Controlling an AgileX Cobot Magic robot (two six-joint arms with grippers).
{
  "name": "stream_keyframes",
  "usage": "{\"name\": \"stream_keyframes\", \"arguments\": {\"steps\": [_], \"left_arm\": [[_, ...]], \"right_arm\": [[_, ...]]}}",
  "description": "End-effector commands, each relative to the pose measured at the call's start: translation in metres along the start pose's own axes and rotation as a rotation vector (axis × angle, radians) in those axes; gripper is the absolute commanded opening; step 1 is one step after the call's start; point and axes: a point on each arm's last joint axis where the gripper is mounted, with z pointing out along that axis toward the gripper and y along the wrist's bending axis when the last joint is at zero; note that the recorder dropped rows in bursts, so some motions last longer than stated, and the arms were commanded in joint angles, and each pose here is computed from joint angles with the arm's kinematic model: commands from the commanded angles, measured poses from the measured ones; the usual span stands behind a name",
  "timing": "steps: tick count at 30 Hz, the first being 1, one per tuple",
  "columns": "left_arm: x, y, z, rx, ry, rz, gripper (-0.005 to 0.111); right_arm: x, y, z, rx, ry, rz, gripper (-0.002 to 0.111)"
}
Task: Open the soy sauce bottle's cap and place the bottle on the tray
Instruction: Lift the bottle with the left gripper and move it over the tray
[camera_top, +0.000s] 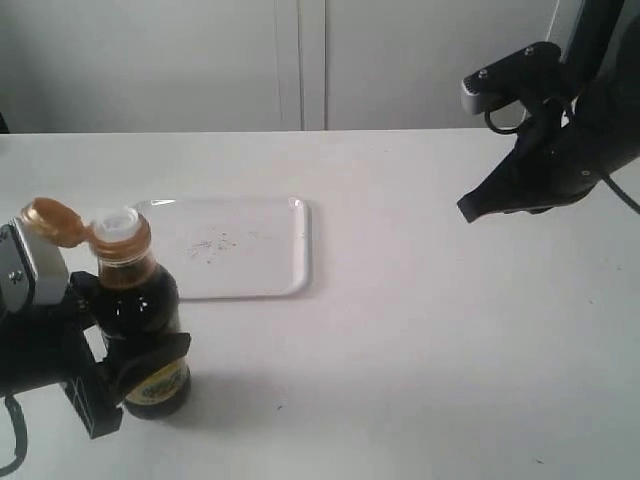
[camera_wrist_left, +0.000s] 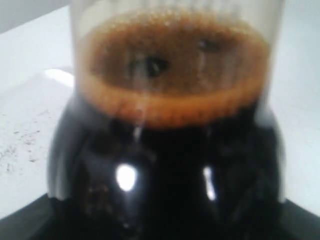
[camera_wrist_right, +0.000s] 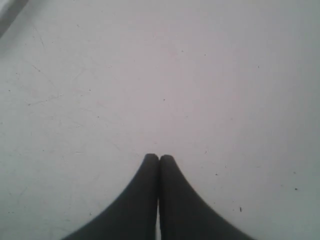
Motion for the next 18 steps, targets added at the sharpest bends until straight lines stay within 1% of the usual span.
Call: {"name": "stream_keyframes", "arguments": {"steps": [1,9,16,18], "left_arm": [[-0.029,0.008,-0.005,-0.069,-0.175,-0.026,0.0],[-0.057,0.031,-0.002,-0.161,-0.288,-0.064,0.0],[-0.081,0.044,0.0,-0.185,-0.358,-0.023,0.0],[-0.085,0.048,0.002,-0.2,-0.351,-0.013,0.0]], "right_arm": [[-0.001,-0.002,0.011,0.002,0.002,0.007,0.0],[0.0,-0.002,0.015,-0.001,0.011,0.0,0.0],[-0.001,-0.002,0.015,0.001,0.001,0.0,0.0],[-0.001,-0.002,0.015,0.001,0.001,0.0,0.0]]}}
